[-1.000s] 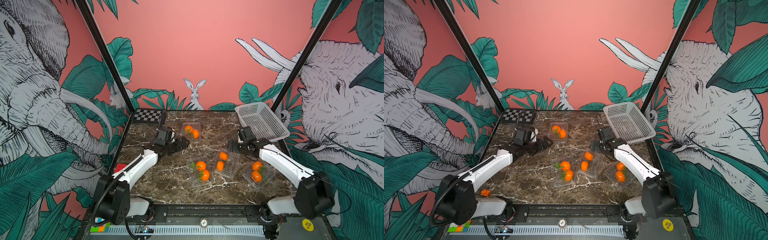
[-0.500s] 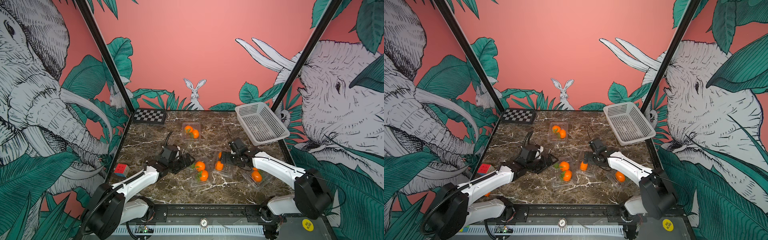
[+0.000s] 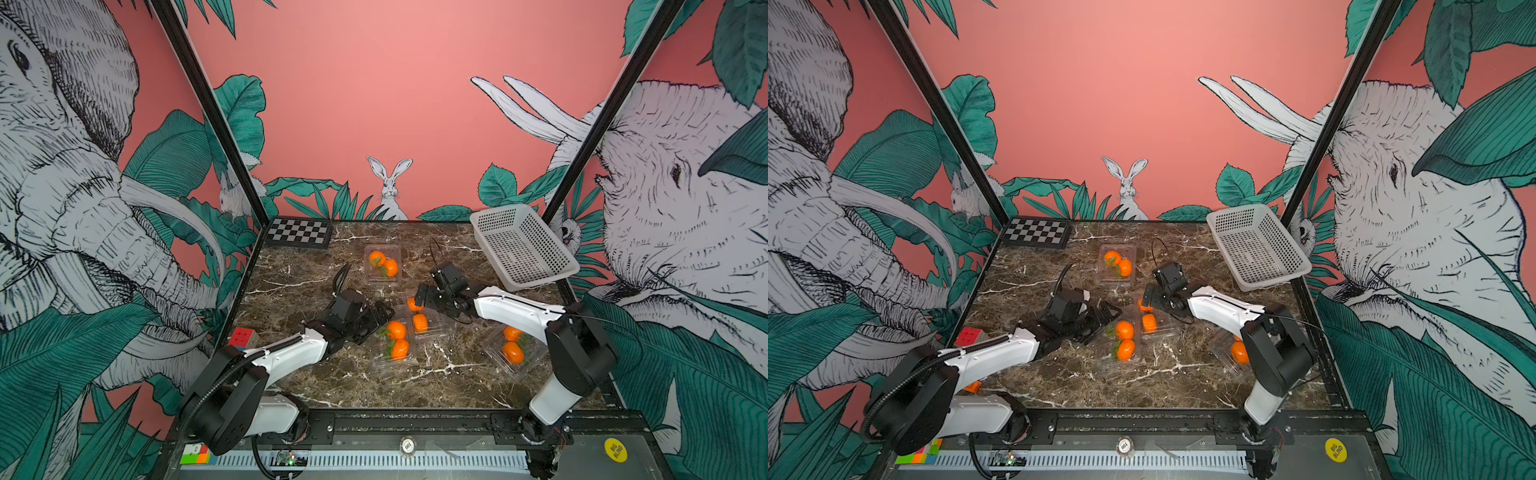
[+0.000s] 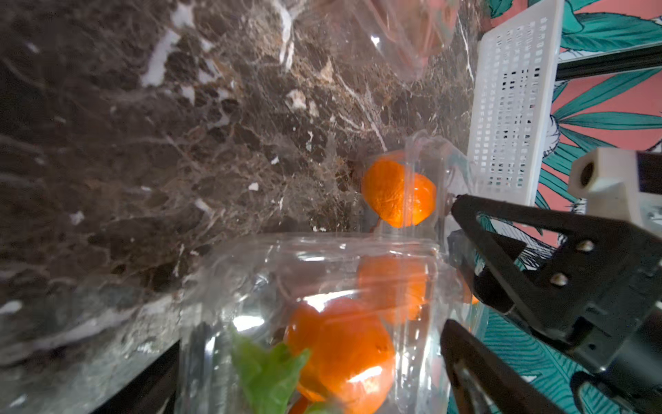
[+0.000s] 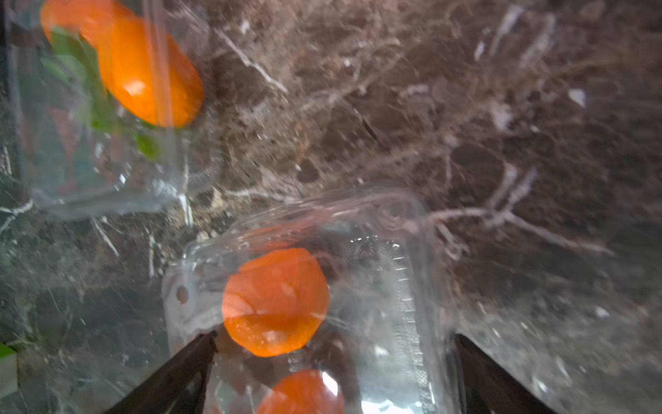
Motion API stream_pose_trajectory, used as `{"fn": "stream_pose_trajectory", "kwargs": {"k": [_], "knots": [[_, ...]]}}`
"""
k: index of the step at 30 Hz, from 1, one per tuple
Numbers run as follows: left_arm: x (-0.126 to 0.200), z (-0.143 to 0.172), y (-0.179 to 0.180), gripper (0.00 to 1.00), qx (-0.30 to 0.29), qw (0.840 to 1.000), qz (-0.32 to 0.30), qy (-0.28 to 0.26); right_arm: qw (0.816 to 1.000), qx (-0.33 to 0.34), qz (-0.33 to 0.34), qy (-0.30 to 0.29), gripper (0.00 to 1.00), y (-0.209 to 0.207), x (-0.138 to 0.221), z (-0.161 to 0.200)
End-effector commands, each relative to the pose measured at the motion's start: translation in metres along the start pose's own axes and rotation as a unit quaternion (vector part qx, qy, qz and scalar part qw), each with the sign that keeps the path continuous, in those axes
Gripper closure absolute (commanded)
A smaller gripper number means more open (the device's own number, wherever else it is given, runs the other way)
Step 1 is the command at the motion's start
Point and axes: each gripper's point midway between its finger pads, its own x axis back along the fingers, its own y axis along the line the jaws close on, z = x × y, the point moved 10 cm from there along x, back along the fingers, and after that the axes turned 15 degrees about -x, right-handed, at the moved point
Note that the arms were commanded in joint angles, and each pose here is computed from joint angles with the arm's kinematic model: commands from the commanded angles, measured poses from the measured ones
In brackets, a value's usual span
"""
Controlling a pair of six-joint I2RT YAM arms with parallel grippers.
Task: Take oranges out of containers
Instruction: Move the packing box to the center of the board.
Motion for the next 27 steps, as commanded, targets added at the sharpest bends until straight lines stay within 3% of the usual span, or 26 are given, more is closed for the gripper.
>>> {"fn": "stream_pose_trajectory", "kwargs": {"k": [1,9,16,21,27], "knots": [[0.002,-0.036,-0.019,0.01,-0.007,0.998,0.038,-0.043,0.998,-0.026,-0.056,0.003,0.01,0.036,-0.011,-0.009],[0.032,-0.108,0.029,0.01,-0.005,0.995,-0.067,-0.075,0.998,-0.025,-0.057,-0.01,0.02,0.08,-0.043,-0.034],[0.034,-0.158,0.067,0.01,0.012,0.992,-0.117,-0.054,0.997,-0.036,-0.064,-0.008,0.02,0.112,-0.075,-0.042],[0.049,-0.175,0.06,0.01,-0.038,0.985,-0.16,-0.053,0.998,0.0,-0.06,-0.029,0.01,0.111,-0.05,-0.057],[0.078,-0.186,0.051,0.01,-0.089,0.962,-0.25,-0.06,0.996,0.034,-0.031,-0.074,0.01,0.072,0.014,-0.084]]}}
